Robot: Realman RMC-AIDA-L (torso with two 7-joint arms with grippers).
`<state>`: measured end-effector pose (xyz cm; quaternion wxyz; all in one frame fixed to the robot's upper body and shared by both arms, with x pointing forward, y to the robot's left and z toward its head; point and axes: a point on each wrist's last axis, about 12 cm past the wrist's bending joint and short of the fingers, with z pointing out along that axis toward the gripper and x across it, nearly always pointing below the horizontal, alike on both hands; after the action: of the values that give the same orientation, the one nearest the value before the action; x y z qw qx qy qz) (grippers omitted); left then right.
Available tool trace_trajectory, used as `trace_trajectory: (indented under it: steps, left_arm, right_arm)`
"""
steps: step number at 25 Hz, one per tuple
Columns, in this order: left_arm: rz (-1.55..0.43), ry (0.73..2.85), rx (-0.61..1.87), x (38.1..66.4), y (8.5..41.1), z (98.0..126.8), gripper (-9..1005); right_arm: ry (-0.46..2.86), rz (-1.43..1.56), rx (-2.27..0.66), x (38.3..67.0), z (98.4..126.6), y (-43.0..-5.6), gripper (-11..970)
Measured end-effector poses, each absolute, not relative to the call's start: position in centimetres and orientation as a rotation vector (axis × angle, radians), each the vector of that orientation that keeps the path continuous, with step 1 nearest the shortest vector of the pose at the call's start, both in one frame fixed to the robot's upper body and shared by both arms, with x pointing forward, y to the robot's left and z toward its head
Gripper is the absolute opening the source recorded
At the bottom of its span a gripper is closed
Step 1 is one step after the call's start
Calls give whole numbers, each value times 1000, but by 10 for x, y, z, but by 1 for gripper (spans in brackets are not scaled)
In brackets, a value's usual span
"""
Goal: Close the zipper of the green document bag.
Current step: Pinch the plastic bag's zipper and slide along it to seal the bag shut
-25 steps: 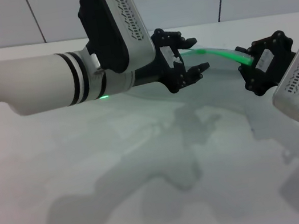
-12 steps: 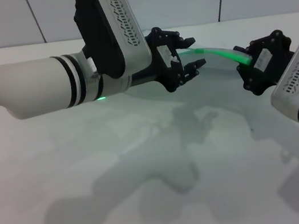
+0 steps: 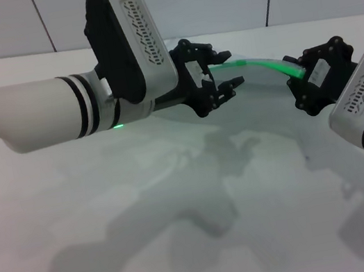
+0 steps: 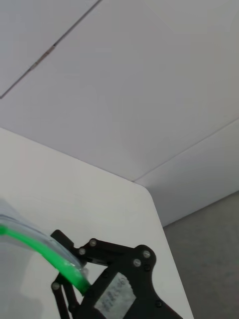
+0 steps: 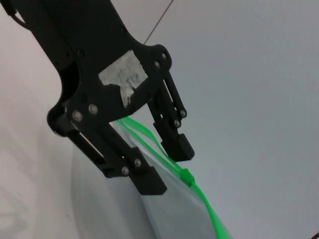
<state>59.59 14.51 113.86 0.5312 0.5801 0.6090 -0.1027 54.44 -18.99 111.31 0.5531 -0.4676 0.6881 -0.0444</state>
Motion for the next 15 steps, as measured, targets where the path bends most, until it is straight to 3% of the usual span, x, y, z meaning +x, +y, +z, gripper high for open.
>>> trace_trajectory:
  steps: [15]
  left_arm:
    - [-234, 1460, 1380, 596, 149, 1136, 394]
  right_arm:
    - [1633, -100, -1115, 545, 1110, -189, 49]
